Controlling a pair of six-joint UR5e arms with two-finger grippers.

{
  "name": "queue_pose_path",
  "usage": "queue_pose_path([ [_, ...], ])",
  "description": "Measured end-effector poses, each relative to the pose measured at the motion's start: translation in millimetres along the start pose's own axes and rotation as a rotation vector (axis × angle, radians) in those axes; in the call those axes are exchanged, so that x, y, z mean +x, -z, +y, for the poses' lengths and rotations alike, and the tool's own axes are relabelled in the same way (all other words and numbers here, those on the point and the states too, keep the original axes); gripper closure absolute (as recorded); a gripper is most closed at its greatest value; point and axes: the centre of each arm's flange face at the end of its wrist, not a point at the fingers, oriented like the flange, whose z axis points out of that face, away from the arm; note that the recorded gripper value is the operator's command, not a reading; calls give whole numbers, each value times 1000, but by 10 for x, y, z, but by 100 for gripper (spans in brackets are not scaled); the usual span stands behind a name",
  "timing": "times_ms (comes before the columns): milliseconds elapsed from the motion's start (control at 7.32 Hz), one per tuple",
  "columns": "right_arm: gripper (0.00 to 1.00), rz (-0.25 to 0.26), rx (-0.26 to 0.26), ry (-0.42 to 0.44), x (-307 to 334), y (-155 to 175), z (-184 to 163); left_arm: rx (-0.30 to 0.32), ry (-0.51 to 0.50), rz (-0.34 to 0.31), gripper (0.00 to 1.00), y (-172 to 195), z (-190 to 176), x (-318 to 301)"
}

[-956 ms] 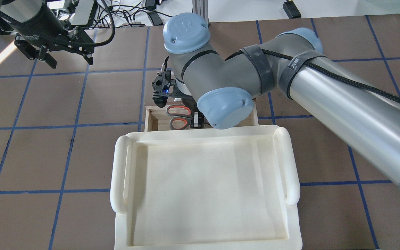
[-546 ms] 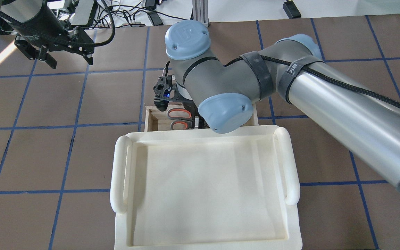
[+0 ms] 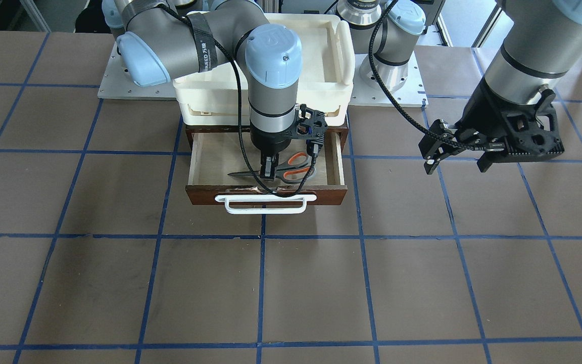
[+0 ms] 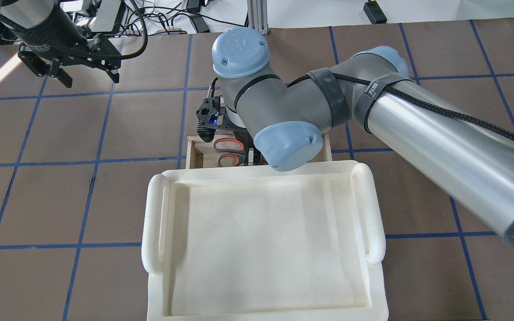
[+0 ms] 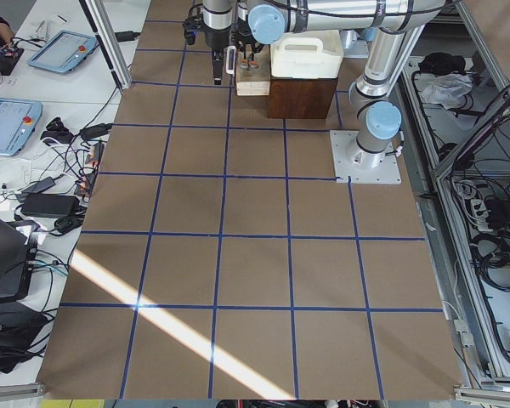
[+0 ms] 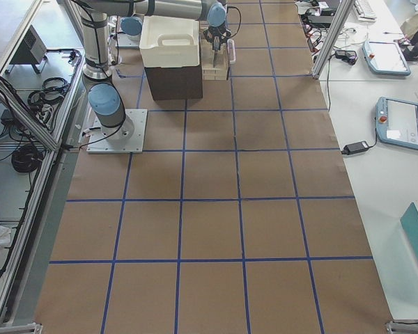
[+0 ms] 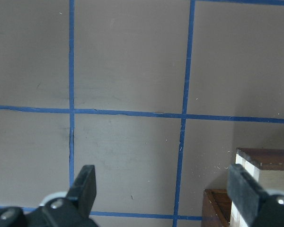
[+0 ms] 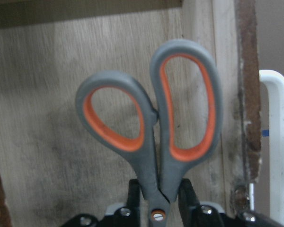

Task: Put scissors in drawer and close it
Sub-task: 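Lower the scissors into the drawer and open the right gripper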

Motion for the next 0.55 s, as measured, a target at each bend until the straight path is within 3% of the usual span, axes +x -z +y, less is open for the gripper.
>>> queue_pose_path([
  [546, 100, -3, -6, -3, 0, -112, 2, -1, 0, 0, 0, -7, -2, 2],
])
